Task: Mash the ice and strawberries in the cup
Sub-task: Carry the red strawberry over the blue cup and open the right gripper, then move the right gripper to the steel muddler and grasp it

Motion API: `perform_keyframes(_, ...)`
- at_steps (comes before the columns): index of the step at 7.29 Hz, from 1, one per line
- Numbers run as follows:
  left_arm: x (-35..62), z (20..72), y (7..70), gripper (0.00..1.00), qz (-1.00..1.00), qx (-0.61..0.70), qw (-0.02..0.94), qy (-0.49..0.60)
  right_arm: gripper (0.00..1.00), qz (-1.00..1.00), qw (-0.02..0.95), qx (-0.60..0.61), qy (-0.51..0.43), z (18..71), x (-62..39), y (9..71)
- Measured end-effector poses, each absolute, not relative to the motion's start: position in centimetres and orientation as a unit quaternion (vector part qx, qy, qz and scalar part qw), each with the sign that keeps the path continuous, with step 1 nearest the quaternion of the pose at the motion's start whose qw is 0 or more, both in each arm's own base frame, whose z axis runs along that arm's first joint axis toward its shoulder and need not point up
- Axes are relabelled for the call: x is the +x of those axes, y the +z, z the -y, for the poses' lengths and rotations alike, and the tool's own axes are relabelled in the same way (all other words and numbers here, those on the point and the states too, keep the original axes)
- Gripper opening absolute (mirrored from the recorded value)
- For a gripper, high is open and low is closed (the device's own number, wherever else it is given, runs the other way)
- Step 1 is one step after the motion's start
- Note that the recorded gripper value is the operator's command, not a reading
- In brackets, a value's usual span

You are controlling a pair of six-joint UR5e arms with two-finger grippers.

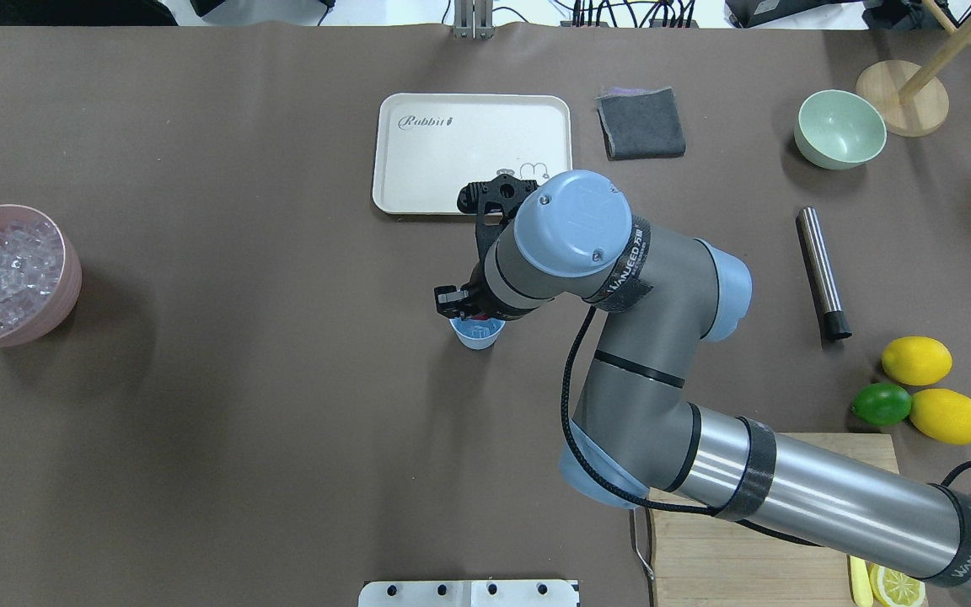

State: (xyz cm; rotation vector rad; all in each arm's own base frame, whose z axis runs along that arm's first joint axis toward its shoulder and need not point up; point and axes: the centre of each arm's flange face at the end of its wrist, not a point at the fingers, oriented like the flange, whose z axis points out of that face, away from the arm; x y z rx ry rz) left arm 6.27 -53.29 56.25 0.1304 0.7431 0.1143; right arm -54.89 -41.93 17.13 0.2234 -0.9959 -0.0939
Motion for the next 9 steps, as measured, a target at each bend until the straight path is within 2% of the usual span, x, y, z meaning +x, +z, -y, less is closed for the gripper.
perform_keyframes(3,3.5,52.5,56.3,0.98,-0.389,0.057,0.919,0.032,1.0,0.466,0.877,0.112,-0.038,42.5,-55.1,17.9)
perform_keyframes(5,2.8,52.0,56.4,0.98,-0.401,0.043,0.915,0.025,1.0,0.454,0.884,0.104,-0.029,44.4,-51.7,18.8)
perform_keyframes(7,2.4,51.8,56.0,0.98,-0.404,0.029,0.914,0.031,1.0,0.442,0.894,0.07,-0.015,47.6,-44.3,23.0)
perform_keyframes(9,1.9,51.5,55.8,0.98,-0.401,0.029,0.915,0.04,1.0,0.422,0.905,0.046,-0.017,50.9,-36.7,30.4)
